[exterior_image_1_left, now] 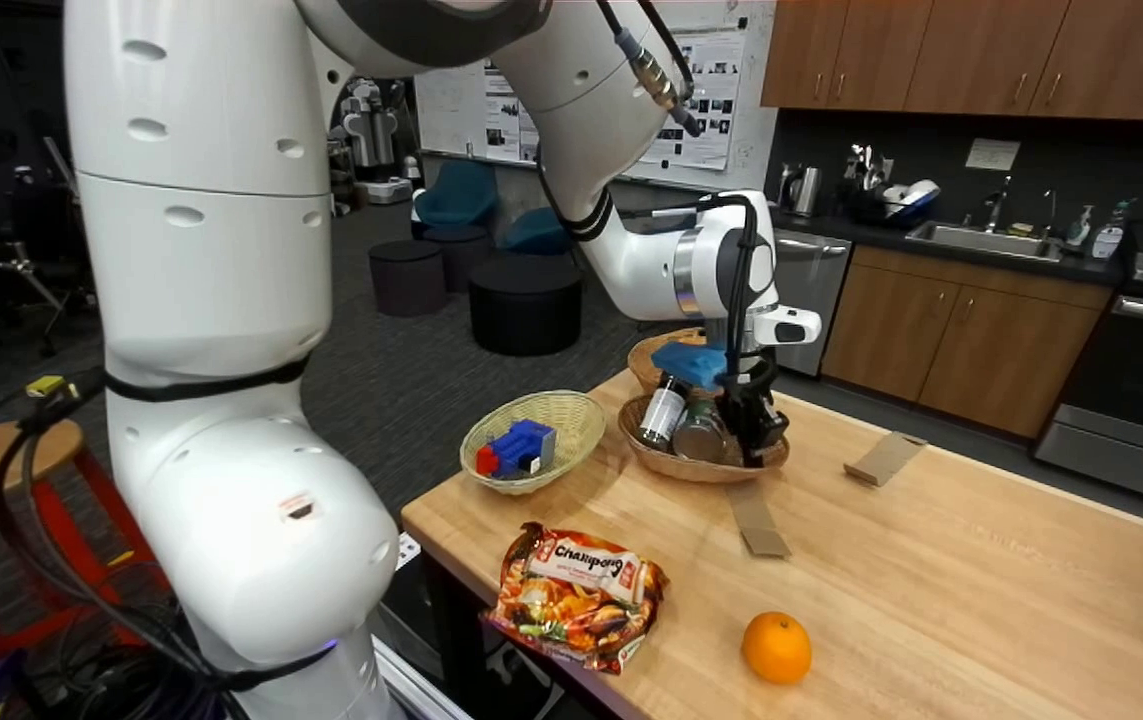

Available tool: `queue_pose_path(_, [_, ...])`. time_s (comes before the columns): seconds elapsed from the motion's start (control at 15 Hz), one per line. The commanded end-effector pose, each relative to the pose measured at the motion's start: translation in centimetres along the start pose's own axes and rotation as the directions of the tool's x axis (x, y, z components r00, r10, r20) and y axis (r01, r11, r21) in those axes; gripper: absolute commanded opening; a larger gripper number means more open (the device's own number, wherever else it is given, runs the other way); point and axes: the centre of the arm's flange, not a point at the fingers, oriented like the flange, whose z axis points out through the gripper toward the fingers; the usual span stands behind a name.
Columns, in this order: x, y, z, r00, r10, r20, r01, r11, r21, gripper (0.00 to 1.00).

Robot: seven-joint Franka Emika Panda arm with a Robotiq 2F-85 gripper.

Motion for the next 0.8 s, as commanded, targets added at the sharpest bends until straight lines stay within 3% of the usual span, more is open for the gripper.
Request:
queue_pose_path(0.0, [-0.5, 2.3, 3.8, 0.996, 0.057, 0.066, -0.051, 0.995, -0.087, 0.00])
queue_pose_path(0.4, [0.9, 8.9, 7.3, 0.986, 0.135, 0.102, -0.110, 0.970, -0.217, 0.00])
queue_pose_path(0.73, [2.7, 14.1, 10.7, 0.972, 0.196, 0.127, -0.155, 0.948, -0.277, 0.00])
